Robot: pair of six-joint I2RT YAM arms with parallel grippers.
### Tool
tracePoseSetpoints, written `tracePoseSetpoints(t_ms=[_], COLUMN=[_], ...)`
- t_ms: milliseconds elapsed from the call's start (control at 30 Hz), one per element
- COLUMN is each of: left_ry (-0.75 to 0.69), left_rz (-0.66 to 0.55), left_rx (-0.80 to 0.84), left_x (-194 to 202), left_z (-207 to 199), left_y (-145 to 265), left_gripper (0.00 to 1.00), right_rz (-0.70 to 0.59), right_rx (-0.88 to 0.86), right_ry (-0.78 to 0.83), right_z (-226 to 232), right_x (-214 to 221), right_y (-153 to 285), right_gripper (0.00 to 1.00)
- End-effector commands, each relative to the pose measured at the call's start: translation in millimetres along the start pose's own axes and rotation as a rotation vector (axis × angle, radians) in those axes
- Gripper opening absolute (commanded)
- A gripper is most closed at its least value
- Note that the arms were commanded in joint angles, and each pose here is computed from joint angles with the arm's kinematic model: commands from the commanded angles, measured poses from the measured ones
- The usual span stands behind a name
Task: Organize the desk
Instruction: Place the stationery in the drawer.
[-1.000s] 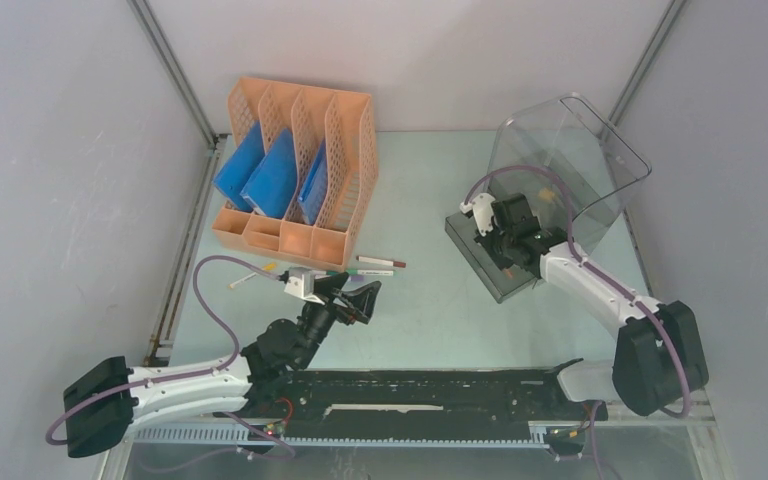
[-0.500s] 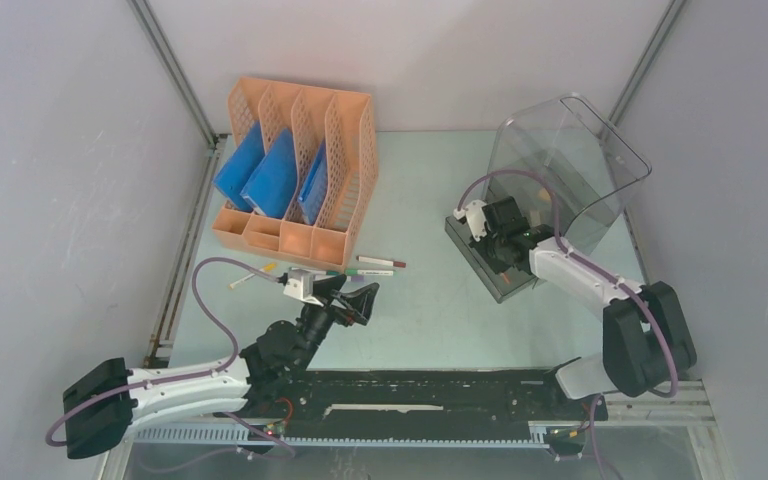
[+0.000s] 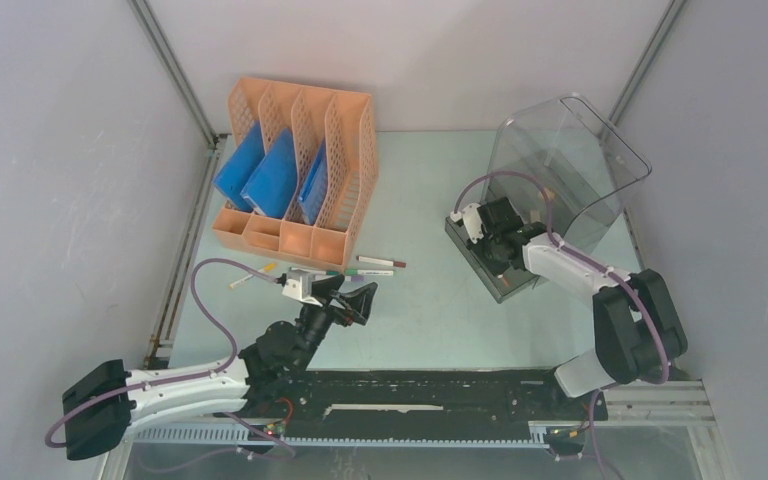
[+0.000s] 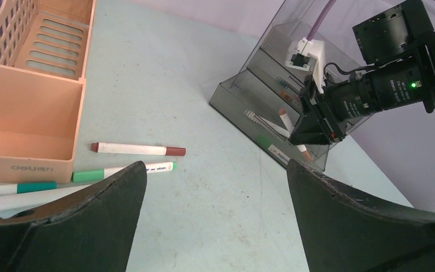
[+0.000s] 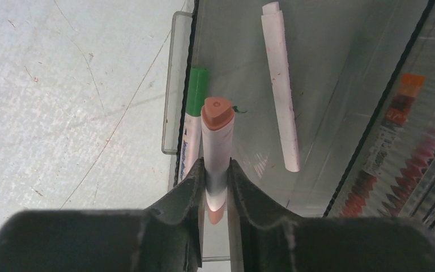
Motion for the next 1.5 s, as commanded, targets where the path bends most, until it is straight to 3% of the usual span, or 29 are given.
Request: tracePoseSetpoints(t_ms=[0,667,1467], left_ry=[0.006,0.02,0.19], left_rz=[-0.027,-0.007,0.118], left_rx=[-0.018,-0.057,-0.36], left_x=[-4.8,0.4,14.6], left_z=[2.8,10.3,65.0], left_y=[-0.4,1.5,-15.0], left_gripper=[1.0,1.0,0.97], right_rz=[-0.013,-0.022,-0.225], right_rx=[0.01,0.023,-0.017], right_ry=[-0.011,0.001,0.097], right_z=[-3.6,-6.5,-2.6], right_x=[-12.0,-14.0,-31.4], right_y=[2.1,8.7,71.2], right_gripper=[0.24,0.37,0.48])
Point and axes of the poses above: each gripper's point midway between its finger pads, its own y axis back along the fingers, its own z axis along the line the jaws close on, x = y × z, the point moved 3 cm from there along y, back along the fingers, and after that the axes turned 8 degrees about y, right-handed, at the moved point
